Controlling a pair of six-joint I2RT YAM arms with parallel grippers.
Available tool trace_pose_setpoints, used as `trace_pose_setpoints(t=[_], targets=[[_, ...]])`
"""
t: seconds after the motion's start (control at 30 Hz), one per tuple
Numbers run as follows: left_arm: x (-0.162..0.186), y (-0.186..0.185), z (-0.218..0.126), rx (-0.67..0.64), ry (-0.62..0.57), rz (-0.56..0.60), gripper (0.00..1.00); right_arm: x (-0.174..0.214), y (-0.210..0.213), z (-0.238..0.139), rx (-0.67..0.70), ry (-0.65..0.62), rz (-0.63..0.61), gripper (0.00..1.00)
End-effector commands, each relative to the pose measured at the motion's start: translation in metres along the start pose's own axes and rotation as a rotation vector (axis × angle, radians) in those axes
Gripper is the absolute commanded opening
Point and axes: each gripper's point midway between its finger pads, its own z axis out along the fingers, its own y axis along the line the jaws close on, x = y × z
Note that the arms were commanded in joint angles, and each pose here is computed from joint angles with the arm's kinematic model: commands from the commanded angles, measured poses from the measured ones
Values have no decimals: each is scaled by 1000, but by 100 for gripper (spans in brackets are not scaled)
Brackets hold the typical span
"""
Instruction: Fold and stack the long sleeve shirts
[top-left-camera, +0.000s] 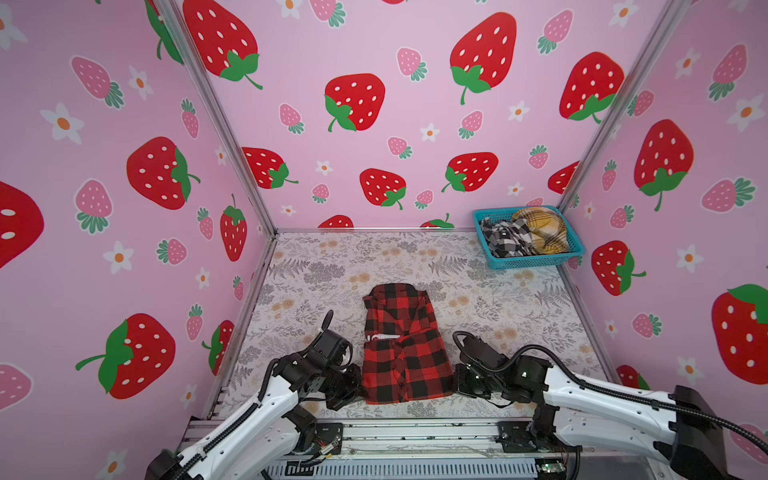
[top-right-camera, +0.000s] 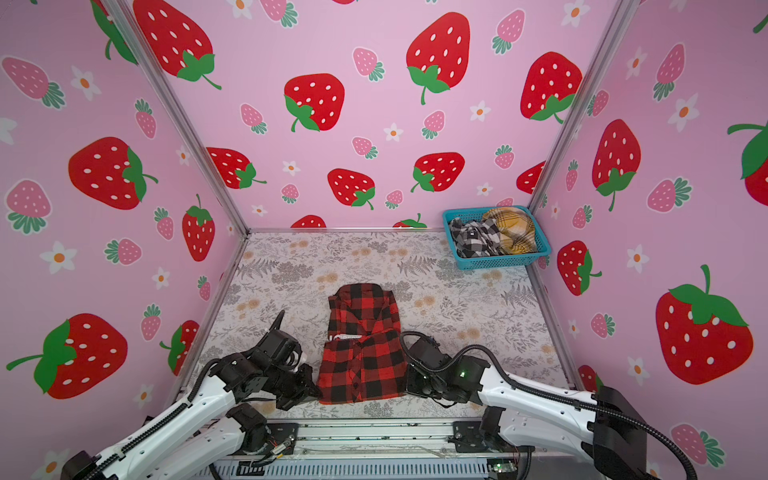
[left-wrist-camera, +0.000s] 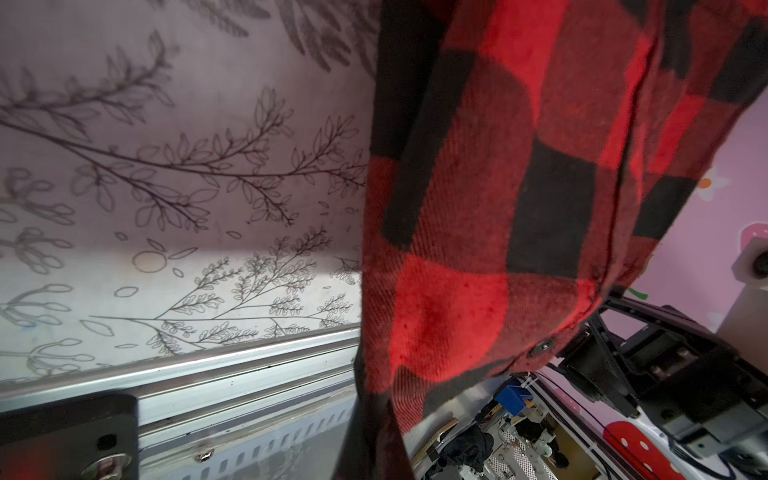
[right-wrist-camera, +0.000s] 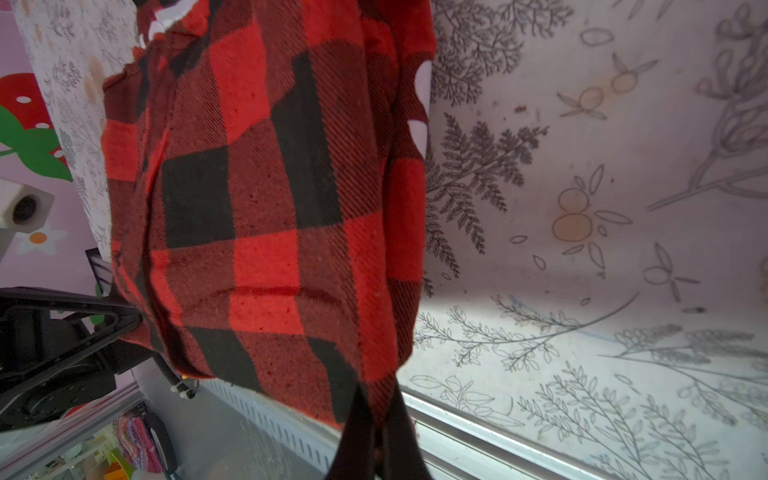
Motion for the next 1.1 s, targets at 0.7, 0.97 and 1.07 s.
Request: trace_pose_setpoints(t=[0.7, 0.97, 1.07], targets=[[-333, -151, -112, 77, -505, -63, 54, -401, 135, 7, -111, -284, -219, 57], [-387, -143, -126, -13, -580, -98, 62, -441, 119, 4, -25, -405, -287, 88], [-384, -168, -126, 11, -584, -31, 55, -428, 116, 11, -69, -375, -299, 74]])
